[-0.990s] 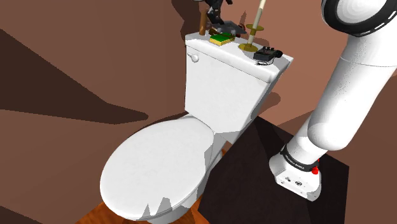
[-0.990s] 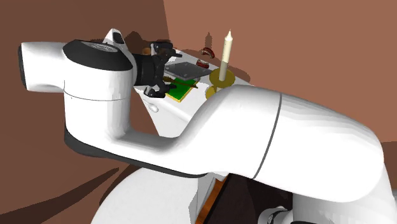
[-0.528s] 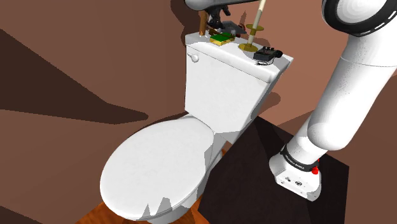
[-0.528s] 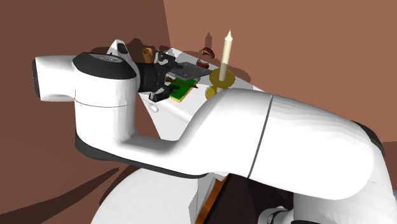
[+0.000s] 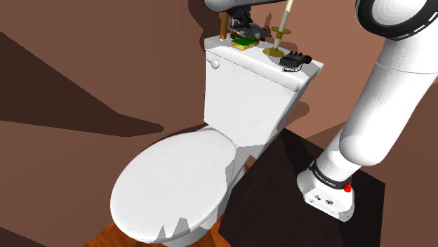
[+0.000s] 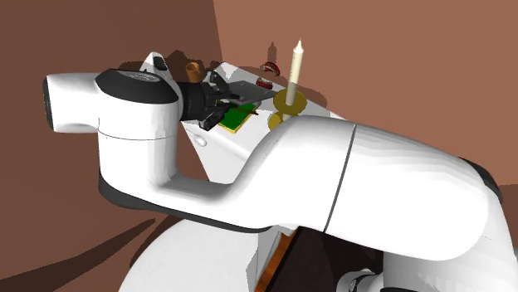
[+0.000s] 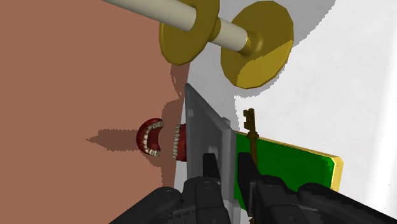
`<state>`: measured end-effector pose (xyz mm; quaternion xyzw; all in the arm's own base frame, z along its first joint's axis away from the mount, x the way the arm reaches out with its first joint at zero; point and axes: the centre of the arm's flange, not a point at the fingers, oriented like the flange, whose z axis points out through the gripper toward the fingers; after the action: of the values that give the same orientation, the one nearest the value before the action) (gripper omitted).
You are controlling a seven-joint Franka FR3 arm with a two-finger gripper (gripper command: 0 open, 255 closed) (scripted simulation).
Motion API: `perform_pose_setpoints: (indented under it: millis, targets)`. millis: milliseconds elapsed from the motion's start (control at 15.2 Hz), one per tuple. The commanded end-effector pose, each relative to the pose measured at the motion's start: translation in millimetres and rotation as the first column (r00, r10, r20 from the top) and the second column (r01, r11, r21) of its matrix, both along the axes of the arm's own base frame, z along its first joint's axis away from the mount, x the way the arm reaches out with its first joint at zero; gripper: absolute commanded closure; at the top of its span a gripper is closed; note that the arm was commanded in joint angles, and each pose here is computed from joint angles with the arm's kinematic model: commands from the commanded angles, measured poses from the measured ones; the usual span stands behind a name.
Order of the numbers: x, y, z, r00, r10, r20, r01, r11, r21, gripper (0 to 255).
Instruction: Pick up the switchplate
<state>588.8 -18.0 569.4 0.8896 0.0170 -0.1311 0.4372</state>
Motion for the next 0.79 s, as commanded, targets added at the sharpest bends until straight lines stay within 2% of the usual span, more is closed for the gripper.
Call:
perform_pose_setpoints:
  millis: [0, 726]
  targets:
    - [1, 0, 0, 1.000, 0.000, 0.000, 0.000, 1.000, 0.000, 255]
    - [1, 0, 58, 1.000, 0.000, 0.000, 0.000, 1.000, 0.000, 255]
